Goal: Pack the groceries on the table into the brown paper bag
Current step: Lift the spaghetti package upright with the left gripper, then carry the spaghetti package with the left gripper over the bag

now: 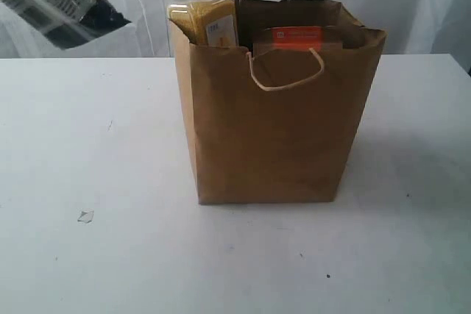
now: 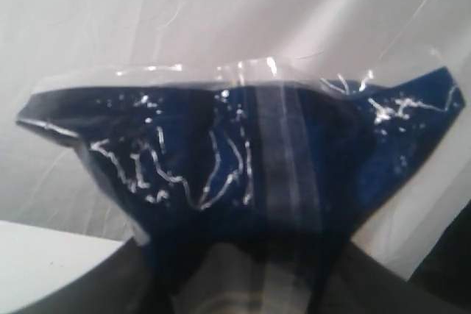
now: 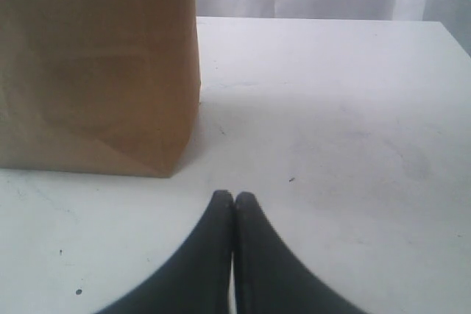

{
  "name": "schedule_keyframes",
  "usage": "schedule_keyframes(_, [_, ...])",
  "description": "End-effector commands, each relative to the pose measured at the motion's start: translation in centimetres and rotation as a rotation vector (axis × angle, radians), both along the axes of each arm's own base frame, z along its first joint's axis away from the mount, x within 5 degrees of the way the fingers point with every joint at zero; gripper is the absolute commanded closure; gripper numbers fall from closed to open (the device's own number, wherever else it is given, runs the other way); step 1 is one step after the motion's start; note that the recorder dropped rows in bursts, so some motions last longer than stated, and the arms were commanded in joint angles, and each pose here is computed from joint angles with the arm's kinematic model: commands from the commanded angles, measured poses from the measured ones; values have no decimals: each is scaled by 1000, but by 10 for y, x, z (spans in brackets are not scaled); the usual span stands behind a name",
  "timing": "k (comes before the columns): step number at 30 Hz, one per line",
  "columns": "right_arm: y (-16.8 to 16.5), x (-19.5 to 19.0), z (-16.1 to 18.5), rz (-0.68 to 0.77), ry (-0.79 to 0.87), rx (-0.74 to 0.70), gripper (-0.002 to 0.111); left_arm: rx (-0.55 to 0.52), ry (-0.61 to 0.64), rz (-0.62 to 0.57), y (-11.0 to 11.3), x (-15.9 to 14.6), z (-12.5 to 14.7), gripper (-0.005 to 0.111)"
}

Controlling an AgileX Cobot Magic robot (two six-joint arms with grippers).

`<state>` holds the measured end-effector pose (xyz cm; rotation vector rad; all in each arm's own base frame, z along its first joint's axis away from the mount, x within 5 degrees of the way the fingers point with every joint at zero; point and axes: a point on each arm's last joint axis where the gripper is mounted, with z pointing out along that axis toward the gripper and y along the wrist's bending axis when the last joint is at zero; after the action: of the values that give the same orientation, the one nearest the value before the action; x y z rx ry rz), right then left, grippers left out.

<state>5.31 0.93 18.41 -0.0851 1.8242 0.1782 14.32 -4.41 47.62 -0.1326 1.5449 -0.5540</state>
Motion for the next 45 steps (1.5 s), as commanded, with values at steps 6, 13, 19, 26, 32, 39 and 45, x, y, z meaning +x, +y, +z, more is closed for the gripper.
schedule_keyframes(6, [0, 0, -1, -4, -3, 4, 108, -117, -235, -163, -20, -3, 28, 107])
schedule_keyframes(13, [0, 0, -1, -4, -3, 4, 108, -174, -290, -225, -29, 0, 33, 107])
schedule_keyframes(19, [0, 0, -1, -4, -3, 4, 108, -232, -332, -261, -36, 7, 36, 107])
schedule_keyframes(26, [0, 0, -1, -4, -3, 4, 108, -223, -358, -355, -58, 15, 32, 107])
schedule_keyframes(32, [0, 0, -1, -4, -3, 4, 108, -196, -343, -428, -86, 32, 25, 107])
schedule_keyframes(39, [0, 0, -1, -4, -3, 4, 108, -93, -398, -469, -116, 51, 41, 107])
schedule_keyframes(45, [0, 0, -1, -4, -3, 4, 108, -79, -394, -504, -141, 67, 42, 107])
